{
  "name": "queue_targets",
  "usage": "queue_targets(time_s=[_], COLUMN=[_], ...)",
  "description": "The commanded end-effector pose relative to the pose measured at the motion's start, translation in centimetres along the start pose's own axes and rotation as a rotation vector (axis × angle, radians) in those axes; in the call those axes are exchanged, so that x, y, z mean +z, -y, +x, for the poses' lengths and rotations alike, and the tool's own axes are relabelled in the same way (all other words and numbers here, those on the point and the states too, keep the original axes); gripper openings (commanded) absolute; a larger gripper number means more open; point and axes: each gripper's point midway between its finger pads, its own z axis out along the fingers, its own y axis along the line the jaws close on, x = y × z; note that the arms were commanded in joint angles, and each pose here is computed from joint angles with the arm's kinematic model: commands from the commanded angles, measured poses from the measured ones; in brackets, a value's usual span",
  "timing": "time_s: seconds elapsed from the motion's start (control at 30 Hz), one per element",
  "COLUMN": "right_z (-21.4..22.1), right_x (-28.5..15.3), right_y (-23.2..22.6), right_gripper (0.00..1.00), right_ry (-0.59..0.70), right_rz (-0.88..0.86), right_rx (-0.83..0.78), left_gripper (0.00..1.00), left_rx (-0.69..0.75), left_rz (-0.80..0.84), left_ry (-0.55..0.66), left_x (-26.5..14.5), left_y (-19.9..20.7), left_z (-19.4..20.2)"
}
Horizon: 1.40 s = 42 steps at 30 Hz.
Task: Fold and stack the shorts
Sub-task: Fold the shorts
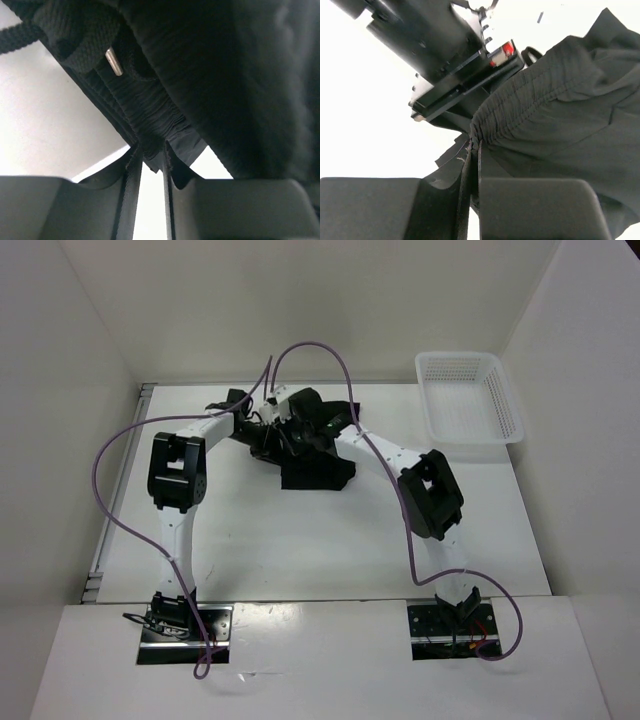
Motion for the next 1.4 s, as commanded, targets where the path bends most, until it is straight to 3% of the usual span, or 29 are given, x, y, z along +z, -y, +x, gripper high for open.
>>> queue_targets(time_s=[0.0, 0.03, 0.07, 0.2, 0.3, 0.4, 0.53, 0.63, 0.67, 0.83, 1.13, 1.37], right_z=[0.7, 1.2, 1.6, 3.2, 2.7, -0.9, -4.6, -3.0, 0.0, 6.6, 11.0, 13.3], right_x=[0.7, 0.8, 0.9, 0.9, 0.2, -1.5, -4.9, -7.4, -7.5, -10.5, -10.1, -8.9], right_y=[0.1, 0.1, -0.1, -2.4, -3.8, -4.2, -1.2, 2.1, 2.9, 8.4, 8.6, 9.2], right_gripper=[0.0, 0.03, 0.15, 0.46, 0.57, 0.59, 0.59, 0.67, 0.69, 0.7, 0.71, 0.71], right_ry=[-0.018, -0.027, -0.035, -0.071, -0.055, 0.023, 0.109, 0.105, 0.045, -0.071, -0.123, -0.14], right_rz=[-0.002, -0.002, -0.016, -0.078, -0.117, -0.13, 0.062, 0.237, 0.256, 0.387, 0.328, 0.31], right_rx=[0.035, 0.016, 0.003, -0.133, -0.186, -0.221, -0.224, -0.207, -0.185, 0.054, 0.22, 0.317], left_gripper=[0.3, 0.31, 0.31, 0.35, 0.4, 0.46, 0.57, 0.69, 0.72, 0.99, 1.0, 0.97], left_rx=[0.019, 0.027, 0.019, -0.001, -0.004, -0.019, -0.015, 0.026, 0.044, 0.072, 0.173, 0.16], left_rz=[0.053, 0.053, 0.047, 0.028, -0.004, -0.027, -0.04, -0.026, -0.004, 0.023, -0.13, -0.27], left_ry=[0.033, 0.04, 0.049, 0.055, 0.075, 0.093, 0.126, 0.146, 0.137, 0.066, 0.039, -0.01], left_x=[-0.9, -1.2, -1.6, -2.1, -3.2, -4.7, -7.3, -8.5, -8.2, -5.8, -2.2, -0.7], left_y=[1.0, 1.2, 0.7, -0.3, -1.0, -1.4, -0.5, 1.9, 3.3, 6.1, 5.9, 2.9], left_z=[-0.5, -0.8, -0.9, -0.7, -1.3, -1.9, -3.3, -4.2, -4.1, -2.9, -3.2, -1.8])
